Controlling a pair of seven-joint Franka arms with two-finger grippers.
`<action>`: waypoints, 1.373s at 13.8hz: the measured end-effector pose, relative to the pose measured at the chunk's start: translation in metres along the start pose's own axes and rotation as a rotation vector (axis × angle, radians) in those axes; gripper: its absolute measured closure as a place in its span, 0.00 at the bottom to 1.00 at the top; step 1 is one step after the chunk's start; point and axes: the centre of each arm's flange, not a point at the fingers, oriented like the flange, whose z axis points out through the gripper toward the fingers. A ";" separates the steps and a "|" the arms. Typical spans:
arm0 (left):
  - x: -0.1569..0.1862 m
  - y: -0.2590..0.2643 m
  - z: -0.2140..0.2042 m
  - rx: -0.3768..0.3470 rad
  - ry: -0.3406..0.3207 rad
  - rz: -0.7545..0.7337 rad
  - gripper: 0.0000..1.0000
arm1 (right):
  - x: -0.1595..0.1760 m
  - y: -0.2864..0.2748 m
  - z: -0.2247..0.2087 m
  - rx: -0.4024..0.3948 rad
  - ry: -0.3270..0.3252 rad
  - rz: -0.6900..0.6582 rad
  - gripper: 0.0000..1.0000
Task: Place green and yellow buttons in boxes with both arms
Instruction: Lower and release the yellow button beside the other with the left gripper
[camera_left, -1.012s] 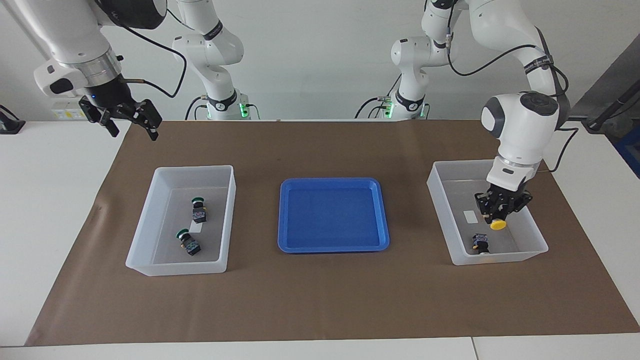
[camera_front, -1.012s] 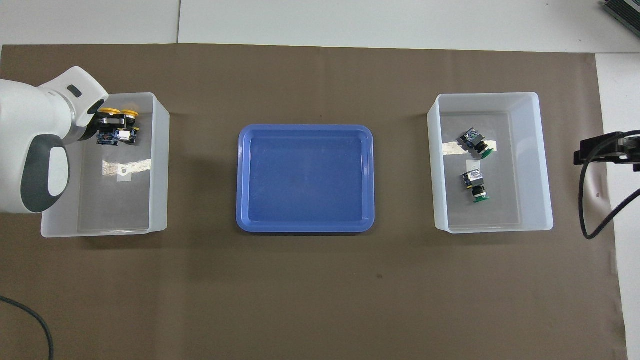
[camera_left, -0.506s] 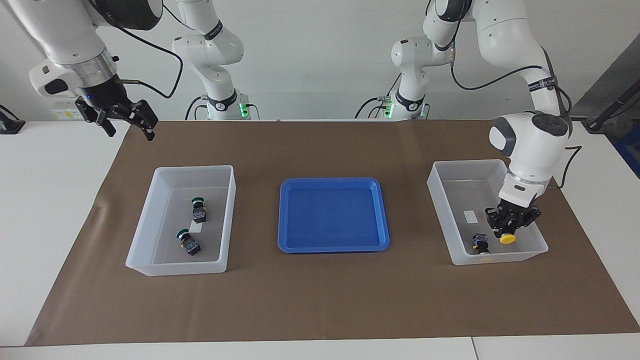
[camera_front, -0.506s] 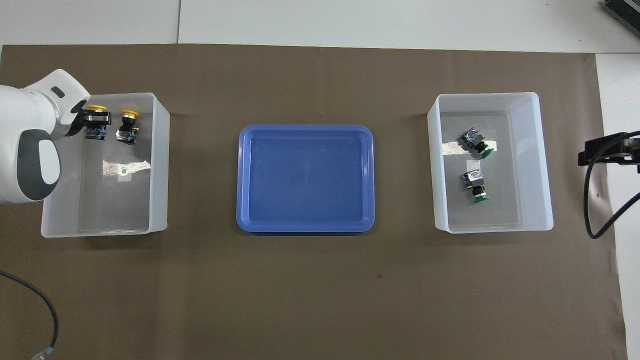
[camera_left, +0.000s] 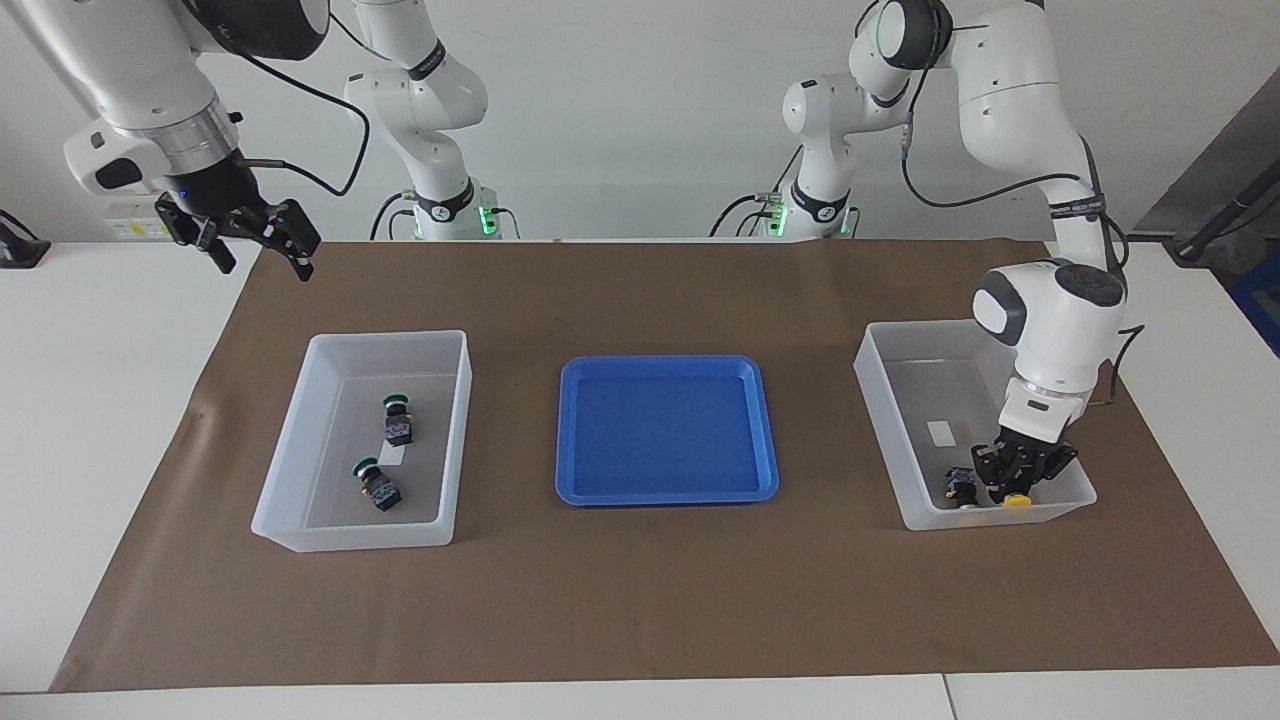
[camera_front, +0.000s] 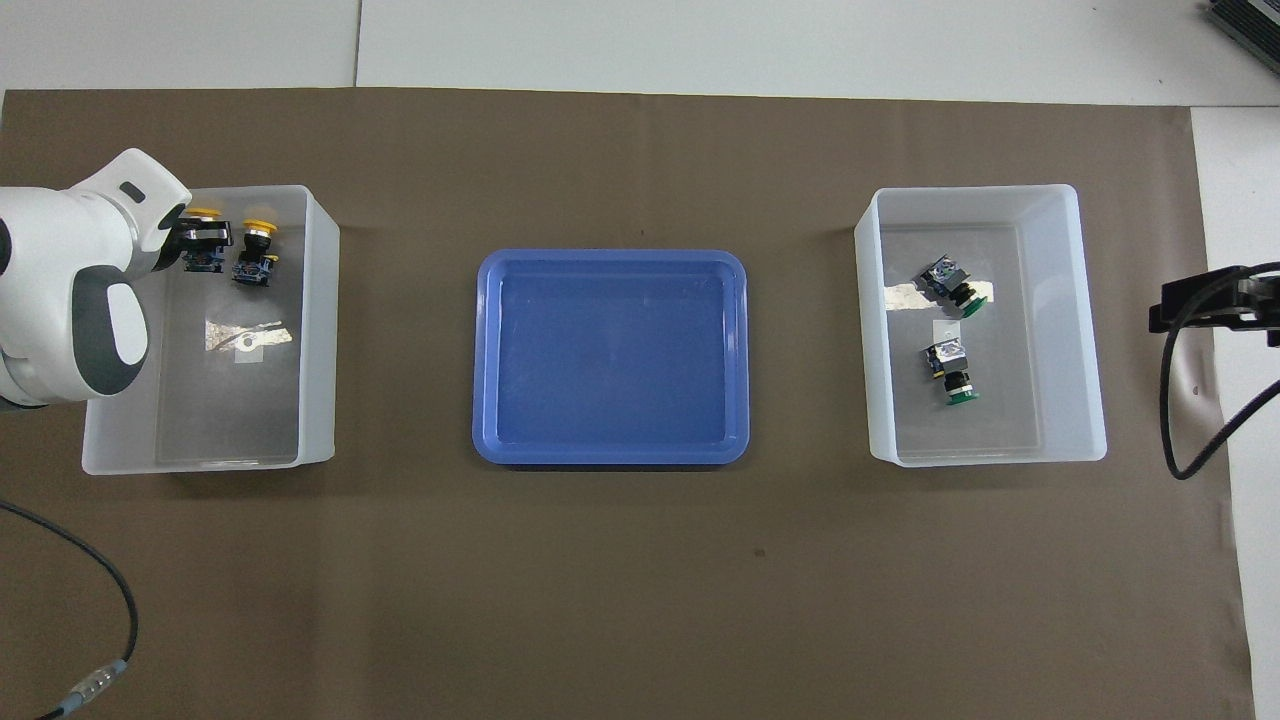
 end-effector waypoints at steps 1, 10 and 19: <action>0.000 0.000 0.000 0.000 0.003 0.000 0.65 | 0.000 0.000 0.000 0.000 0.000 0.000 0.00; 0.011 0.012 -0.008 -0.011 0.056 0.025 0.29 | 0.000 0.000 0.000 0.000 0.000 0.000 0.00; 0.008 0.024 -0.101 -0.028 -0.115 0.105 0.00 | 0.000 0.000 0.000 0.000 0.000 0.000 0.00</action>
